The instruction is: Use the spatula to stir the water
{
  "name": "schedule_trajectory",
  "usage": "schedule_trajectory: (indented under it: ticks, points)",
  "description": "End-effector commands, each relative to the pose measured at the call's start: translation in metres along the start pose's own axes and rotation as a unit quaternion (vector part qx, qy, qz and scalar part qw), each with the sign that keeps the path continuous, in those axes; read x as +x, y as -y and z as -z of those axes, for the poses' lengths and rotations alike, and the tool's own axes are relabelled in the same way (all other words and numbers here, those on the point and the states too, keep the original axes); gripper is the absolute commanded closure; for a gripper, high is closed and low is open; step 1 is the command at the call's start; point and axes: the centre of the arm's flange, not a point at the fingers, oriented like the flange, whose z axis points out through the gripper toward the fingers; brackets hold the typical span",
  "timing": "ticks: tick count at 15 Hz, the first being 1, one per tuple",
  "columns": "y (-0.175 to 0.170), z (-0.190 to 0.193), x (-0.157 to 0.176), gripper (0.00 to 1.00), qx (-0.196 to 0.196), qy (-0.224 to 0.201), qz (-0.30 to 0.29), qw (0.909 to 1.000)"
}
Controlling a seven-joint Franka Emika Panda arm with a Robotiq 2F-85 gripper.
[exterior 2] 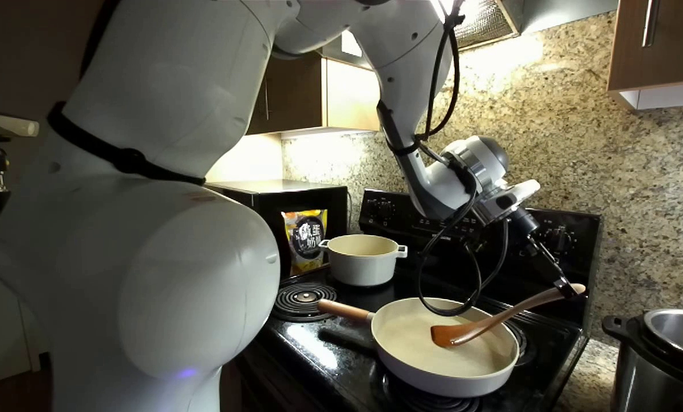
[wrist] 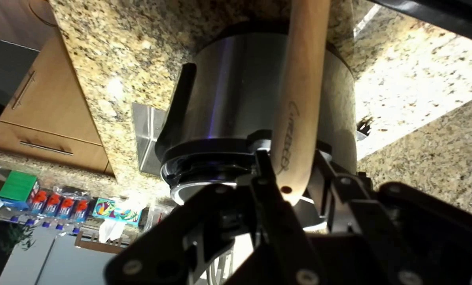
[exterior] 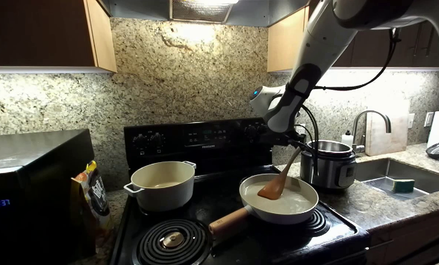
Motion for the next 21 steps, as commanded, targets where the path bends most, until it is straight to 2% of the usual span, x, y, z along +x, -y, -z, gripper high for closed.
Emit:
schedule_trajectory:
  ticks: [1, 8, 15, 18, 21]
  points:
    - [-0.031, 0.014, -0.008, 0.89, -0.004, 0.005, 0.003, 1.0]
    - [-0.007, 0.028, -0.03, 0.89, -0.022, -0.001, 0.003, 0.9997]
    - [-0.001, 0.026, 0.005, 0.89, -0.067, -0.028, -0.048, 0.9962]
    - [-0.009, 0.021, 0.019, 0.89, -0.08, -0.03, -0.064, 0.9943]
    - [-0.022, 0.014, 0.019, 0.89, -0.092, -0.029, -0.064, 0.9932]
